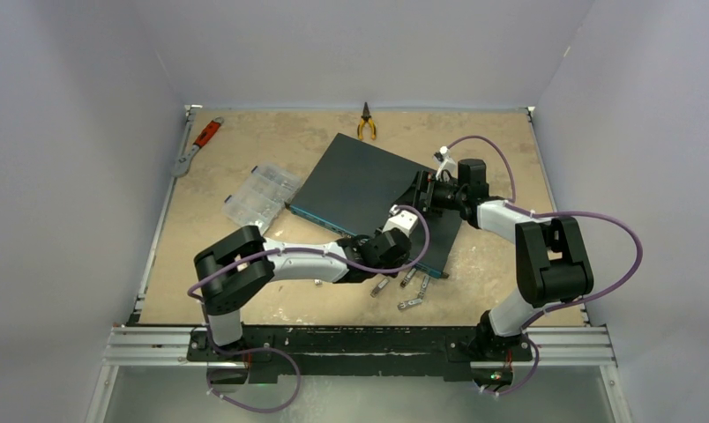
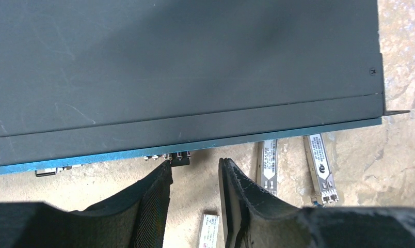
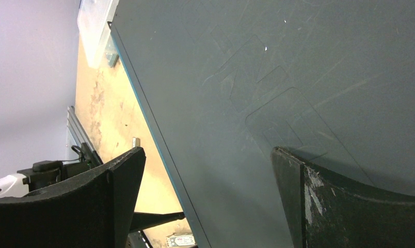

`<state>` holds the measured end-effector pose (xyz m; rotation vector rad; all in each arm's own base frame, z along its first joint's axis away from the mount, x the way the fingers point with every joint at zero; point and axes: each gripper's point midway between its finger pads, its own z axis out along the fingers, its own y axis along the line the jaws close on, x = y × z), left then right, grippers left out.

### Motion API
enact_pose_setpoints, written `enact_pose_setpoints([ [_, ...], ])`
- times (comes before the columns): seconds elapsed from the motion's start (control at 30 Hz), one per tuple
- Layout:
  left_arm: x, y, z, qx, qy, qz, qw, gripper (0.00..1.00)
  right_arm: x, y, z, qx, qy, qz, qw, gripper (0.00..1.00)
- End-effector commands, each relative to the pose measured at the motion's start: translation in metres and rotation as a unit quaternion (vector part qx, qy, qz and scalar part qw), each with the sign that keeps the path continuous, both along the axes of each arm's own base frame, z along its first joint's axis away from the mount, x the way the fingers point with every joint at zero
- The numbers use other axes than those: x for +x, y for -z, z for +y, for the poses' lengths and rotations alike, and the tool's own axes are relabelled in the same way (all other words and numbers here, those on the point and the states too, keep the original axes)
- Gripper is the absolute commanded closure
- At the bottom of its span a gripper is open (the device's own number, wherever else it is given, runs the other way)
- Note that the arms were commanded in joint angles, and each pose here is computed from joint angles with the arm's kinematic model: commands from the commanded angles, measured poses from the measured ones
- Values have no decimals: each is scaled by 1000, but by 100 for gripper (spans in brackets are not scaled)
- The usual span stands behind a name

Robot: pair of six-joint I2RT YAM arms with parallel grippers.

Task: Pull the plug from the switch port
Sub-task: Pull the connector from the switch port.

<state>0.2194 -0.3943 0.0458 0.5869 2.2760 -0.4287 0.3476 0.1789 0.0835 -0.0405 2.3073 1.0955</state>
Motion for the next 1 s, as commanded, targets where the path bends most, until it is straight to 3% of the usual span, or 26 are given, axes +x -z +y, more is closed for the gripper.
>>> enact_pose_setpoints([
  [0.0, 8, -10, -9, 4, -12, -24, 1000, 64, -28, 84, -56, -140, 80, 108, 981, 1],
  [0.67, 19, -23, -17, -19, -42, -40, 998, 71, -27, 85, -54, -136, 75, 107, 982, 1],
  [0.8, 21, -25, -22, -23, -39, -43, 998, 81, -28, 86, -54, -136, 75, 108, 982, 2],
  [0.93, 22, -25, -23, -20, -39, -44, 998, 100, -27, 85, -54, -136, 74, 108, 982, 1],
  [0.97, 22, -24, -21, -17, -39, -43, 998, 100, -27, 85, -54, -136, 74, 108, 982, 1],
])
